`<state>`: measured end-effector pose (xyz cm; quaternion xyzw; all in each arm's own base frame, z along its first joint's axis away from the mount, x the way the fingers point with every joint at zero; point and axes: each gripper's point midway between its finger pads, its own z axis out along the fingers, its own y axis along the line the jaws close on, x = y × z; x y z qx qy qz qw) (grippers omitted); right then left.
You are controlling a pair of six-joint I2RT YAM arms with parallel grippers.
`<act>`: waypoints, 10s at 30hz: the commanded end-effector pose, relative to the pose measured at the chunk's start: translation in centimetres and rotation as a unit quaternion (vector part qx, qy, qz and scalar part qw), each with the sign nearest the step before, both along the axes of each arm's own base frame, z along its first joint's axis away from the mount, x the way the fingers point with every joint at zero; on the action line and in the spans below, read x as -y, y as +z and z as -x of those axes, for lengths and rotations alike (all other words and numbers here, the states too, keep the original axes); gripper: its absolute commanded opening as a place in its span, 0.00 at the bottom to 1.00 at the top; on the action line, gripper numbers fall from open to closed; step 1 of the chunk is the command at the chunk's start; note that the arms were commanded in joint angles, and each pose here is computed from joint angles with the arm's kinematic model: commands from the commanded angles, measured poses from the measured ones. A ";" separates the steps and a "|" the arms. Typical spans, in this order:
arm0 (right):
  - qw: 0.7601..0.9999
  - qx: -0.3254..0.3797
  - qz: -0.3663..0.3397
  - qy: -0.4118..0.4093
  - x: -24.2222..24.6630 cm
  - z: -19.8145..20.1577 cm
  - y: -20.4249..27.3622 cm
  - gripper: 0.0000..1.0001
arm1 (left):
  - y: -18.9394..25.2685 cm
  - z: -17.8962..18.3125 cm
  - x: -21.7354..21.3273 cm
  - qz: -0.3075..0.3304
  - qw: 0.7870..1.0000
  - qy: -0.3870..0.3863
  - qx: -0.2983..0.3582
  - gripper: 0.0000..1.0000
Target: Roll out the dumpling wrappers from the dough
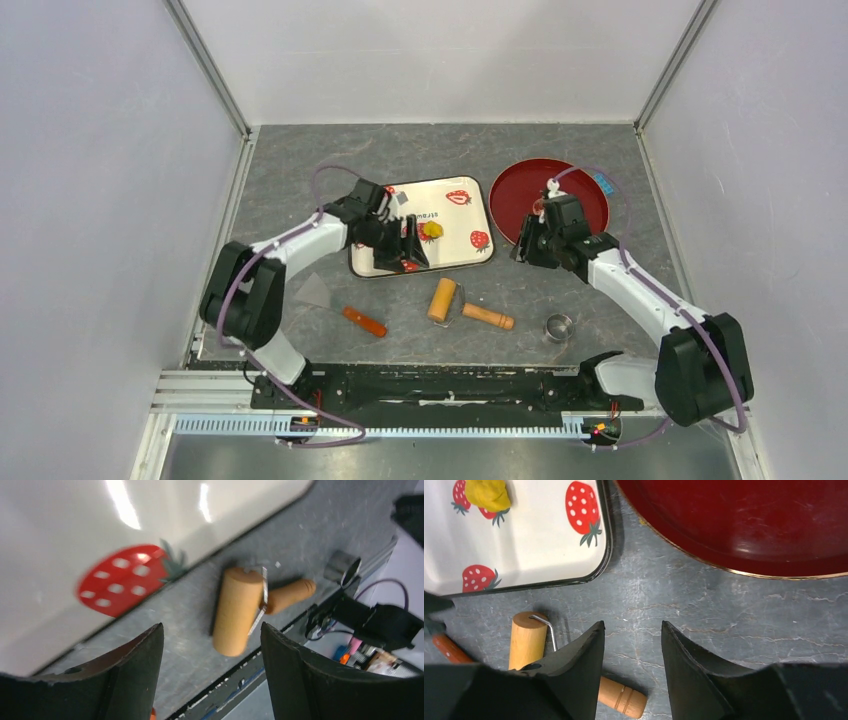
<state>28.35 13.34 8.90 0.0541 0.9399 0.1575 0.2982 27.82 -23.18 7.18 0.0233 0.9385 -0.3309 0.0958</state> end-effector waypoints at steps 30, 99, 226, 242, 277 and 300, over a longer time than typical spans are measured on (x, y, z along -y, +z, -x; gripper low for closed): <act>0.997 0.020 -0.071 -0.028 3.3 1.7 -0.5 0.50 | -1.8 11.1 12.6 -0.233 0.950 -0.143 0.152 0.61; 0.907 0.048 -0.342 0.240 -15.9 3.6 8.1 0.89 | 2.1 10.0 -0.5 -0.070 0.987 -0.006 0.141 0.02; 0.968 0.046 -0.172 0.179 -9.0 0.2 9.4 0.00 | -6.8 -1.1 -14.3 -0.137 0.966 0.214 -0.054 0.08; 0.969 0.058 -0.163 0.178 -8.5 0.1 10.4 0.00 | -5.8 3.3 -12.0 -0.144 0.976 0.152 -0.053 0.02; 0.976 0.028 -0.095 0.193 -6.7 0.5 10.8 0.00 | 1.1 1.6 -8.7 -0.067 0.996 0.066 0.007 0.68; 0.976 -0.022 0.005 0.215 -8.2 -3.0 13.5 0.00 | -3.5 -0.3 -10.0 -0.128 0.990 0.050 -0.032 0.61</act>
